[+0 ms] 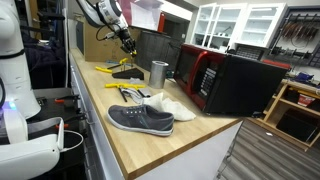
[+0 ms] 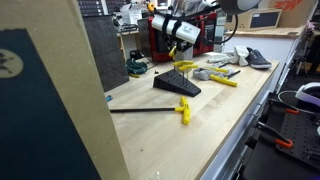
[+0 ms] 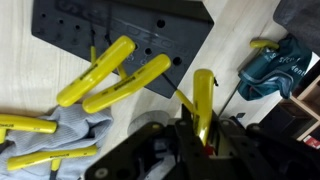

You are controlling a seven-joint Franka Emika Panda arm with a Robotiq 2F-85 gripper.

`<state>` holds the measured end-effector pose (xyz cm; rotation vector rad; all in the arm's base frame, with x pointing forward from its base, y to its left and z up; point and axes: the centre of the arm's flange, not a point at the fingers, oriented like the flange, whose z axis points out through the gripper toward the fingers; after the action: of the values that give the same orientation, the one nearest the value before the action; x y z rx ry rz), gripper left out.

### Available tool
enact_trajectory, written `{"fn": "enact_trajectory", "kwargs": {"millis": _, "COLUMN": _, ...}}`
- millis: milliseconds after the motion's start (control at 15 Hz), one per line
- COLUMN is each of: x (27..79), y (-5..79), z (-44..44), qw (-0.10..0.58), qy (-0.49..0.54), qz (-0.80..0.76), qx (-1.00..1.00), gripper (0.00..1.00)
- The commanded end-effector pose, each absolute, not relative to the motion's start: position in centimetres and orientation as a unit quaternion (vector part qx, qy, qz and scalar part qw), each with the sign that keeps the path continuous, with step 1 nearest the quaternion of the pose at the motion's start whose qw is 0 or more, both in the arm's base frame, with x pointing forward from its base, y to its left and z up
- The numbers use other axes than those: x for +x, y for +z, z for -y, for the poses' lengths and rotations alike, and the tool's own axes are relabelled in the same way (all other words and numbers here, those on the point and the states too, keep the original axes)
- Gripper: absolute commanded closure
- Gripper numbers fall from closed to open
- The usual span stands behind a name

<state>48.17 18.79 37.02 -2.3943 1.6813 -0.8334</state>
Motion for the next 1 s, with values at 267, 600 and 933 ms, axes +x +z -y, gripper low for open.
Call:
{"fn": "enact_trajectory", "kwargs": {"millis": 267, "x": 47.4, "y": 37.1, "z": -23.3, "qw": 0.113, "qy": -0.236, "qz": -0.572, "qx": -0.777, "gripper": 0.96}}
{"fn": "enact_trajectory", "kwargs": {"millis": 600, "x": 46.7, "y": 37.9, "z": -24.7, "qw": 0.123, "qy": -0.236, "qz": -0.56, "qx": -0.785, "gripper": 0.96}}
{"fn": "enact_trajectory", "kwargs": {"millis": 933, "x": 47.1, "y": 38.4, "z": -24.0, "qw": 0.103, "qy": -0.295, "qz": -0.518, "qx": -0.796, "gripper": 0.96}}
